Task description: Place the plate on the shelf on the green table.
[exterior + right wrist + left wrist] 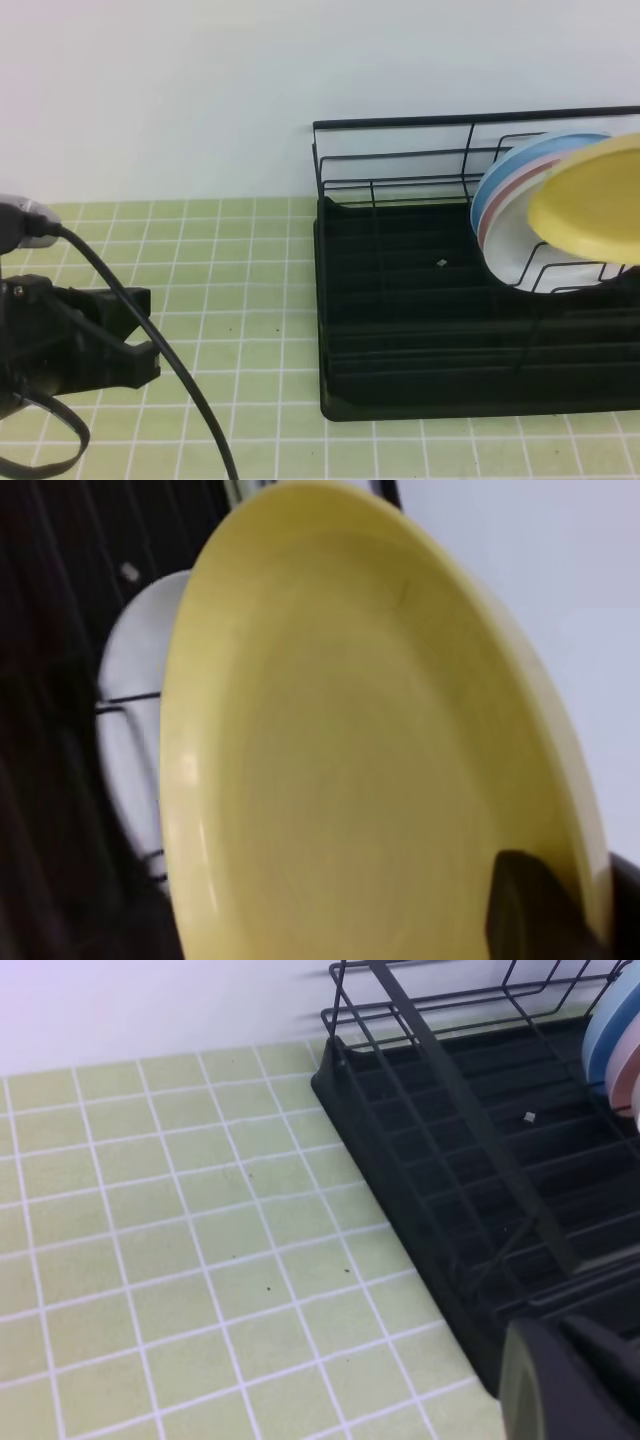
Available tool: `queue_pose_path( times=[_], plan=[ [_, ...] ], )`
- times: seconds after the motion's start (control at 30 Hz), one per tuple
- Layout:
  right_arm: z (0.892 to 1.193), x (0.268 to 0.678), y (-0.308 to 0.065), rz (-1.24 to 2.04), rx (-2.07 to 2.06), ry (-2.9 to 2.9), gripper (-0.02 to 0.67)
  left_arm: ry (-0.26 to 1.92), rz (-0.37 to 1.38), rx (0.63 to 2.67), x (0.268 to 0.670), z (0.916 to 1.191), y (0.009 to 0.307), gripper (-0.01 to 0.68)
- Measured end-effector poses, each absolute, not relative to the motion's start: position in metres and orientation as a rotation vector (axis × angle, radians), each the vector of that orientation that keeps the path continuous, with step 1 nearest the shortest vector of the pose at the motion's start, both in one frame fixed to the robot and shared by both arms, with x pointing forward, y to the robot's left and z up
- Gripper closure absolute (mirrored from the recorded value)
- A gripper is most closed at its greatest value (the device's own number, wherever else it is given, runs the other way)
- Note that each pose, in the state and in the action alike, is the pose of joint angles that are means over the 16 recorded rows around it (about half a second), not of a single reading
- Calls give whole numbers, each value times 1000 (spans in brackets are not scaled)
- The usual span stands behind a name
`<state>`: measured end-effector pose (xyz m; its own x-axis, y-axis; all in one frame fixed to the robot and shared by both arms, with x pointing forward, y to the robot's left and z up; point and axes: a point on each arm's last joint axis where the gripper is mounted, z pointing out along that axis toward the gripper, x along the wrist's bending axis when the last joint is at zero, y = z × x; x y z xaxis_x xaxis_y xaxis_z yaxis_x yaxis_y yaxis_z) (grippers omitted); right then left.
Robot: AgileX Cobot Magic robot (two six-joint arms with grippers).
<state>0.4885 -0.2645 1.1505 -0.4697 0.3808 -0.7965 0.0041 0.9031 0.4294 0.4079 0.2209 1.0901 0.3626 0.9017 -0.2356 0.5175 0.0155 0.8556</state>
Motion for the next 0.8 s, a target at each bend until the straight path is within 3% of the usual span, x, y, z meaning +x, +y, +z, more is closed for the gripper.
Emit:
queue_pose_path(
  times=[0.23, 0.8],
  plan=[
    [1146, 499, -255, 389, 58, 2010, 576, 1282, 497, 1647, 408, 1090, 221, 675],
    [1121, 521, -251, 353, -24, 2089, 581, 1266, 519, 1641, 409, 1091, 221, 675]
  ],
)
